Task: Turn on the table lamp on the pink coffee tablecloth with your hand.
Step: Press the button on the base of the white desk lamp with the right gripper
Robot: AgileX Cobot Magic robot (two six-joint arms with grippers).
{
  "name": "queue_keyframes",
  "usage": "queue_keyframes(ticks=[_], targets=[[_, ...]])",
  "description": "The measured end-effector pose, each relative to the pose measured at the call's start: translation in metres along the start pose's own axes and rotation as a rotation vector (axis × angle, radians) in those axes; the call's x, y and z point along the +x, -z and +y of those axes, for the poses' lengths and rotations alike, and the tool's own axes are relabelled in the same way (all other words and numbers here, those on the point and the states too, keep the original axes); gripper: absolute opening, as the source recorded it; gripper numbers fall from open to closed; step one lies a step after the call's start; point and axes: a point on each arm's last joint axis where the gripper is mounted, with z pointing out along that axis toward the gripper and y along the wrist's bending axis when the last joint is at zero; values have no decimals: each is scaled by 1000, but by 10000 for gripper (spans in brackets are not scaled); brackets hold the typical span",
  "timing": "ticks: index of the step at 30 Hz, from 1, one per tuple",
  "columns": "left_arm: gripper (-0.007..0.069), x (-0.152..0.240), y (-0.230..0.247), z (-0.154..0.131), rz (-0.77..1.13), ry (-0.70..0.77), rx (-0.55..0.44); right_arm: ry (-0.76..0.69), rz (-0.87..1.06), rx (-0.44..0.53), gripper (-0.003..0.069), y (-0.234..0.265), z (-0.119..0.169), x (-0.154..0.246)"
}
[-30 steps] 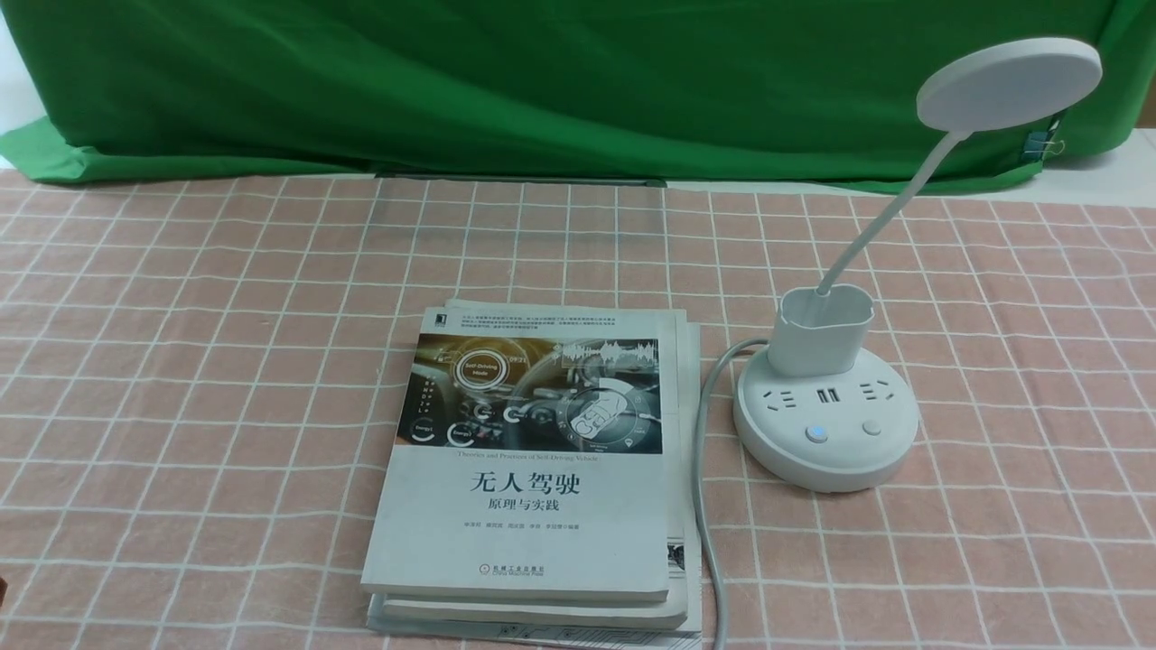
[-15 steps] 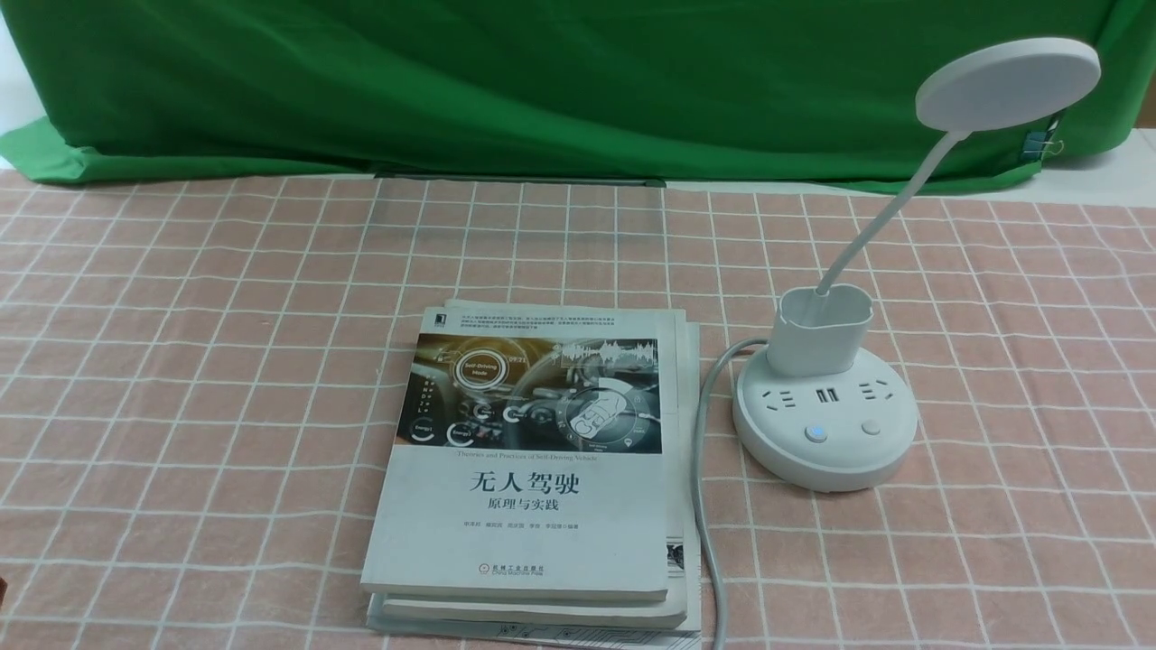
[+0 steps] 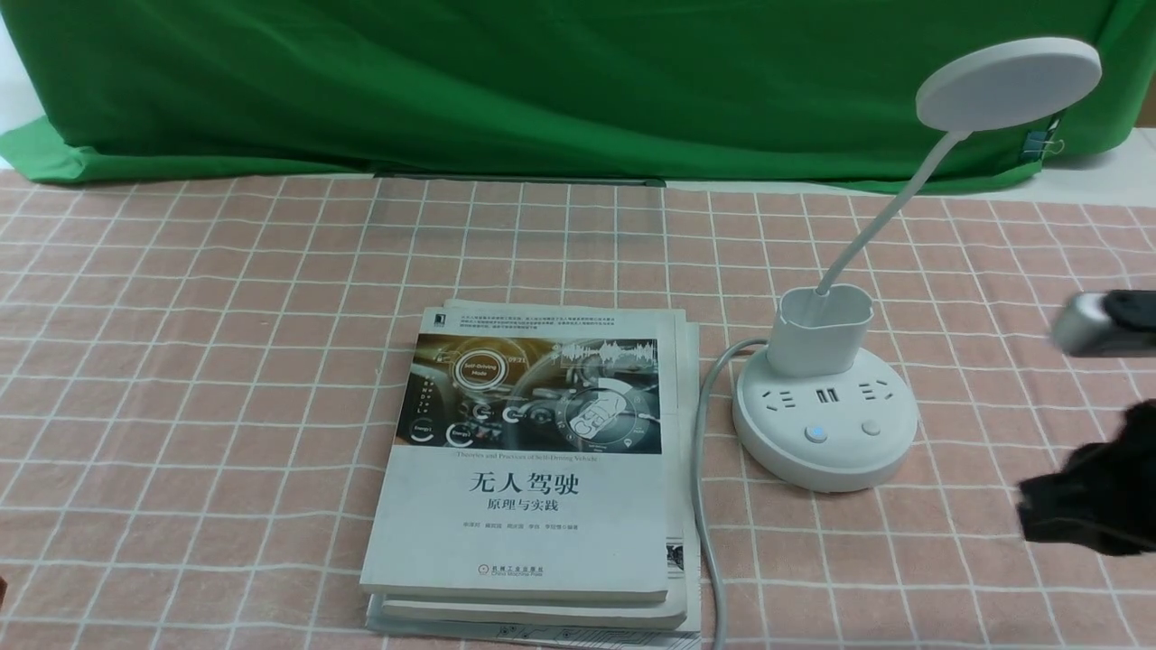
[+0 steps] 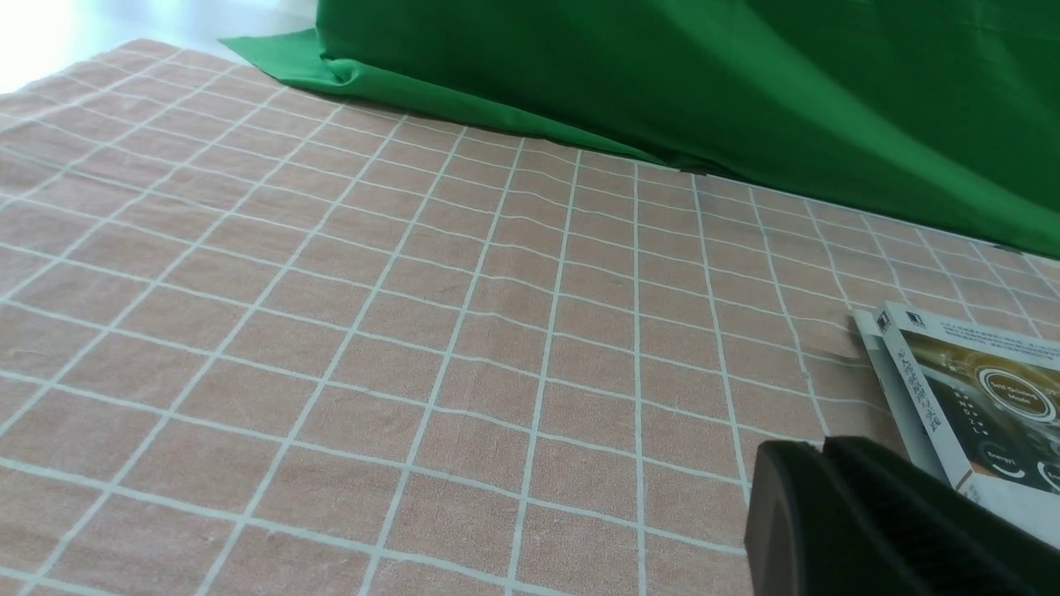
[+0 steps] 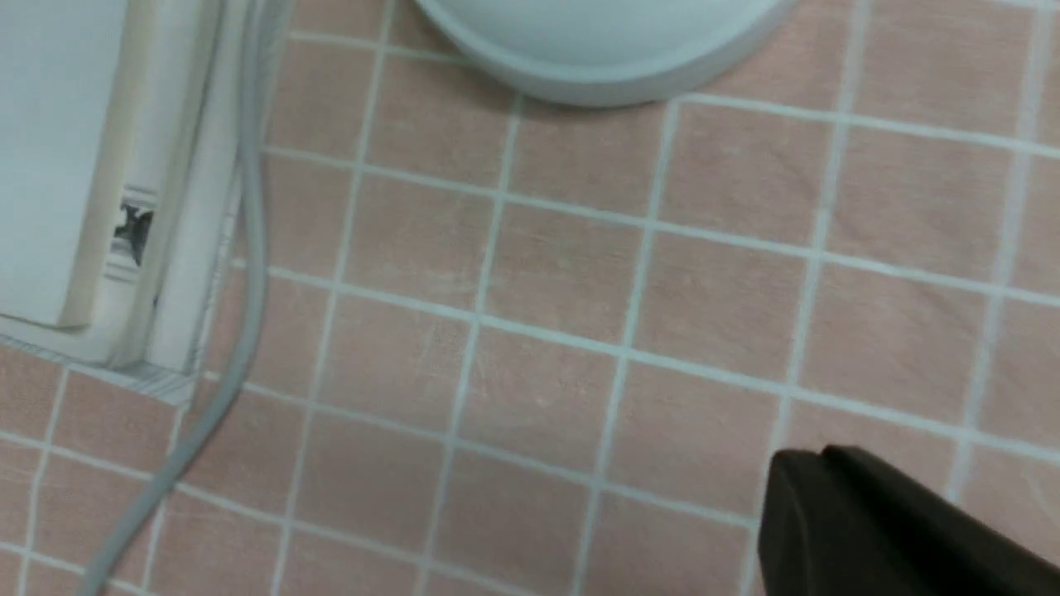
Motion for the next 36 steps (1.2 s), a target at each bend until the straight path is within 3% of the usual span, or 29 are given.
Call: queue_keyframes(ticks=[6,18,36], targets=[[19,0,0,0,0,-1,0,90,49,-10,31,-39,14,-37],[19,0,0,0,0,-1,0,110,-35,33,31,-78,6,-87],[19,0,0,0,-1,-1,0,99,33,34,31,-109,0,-92]])
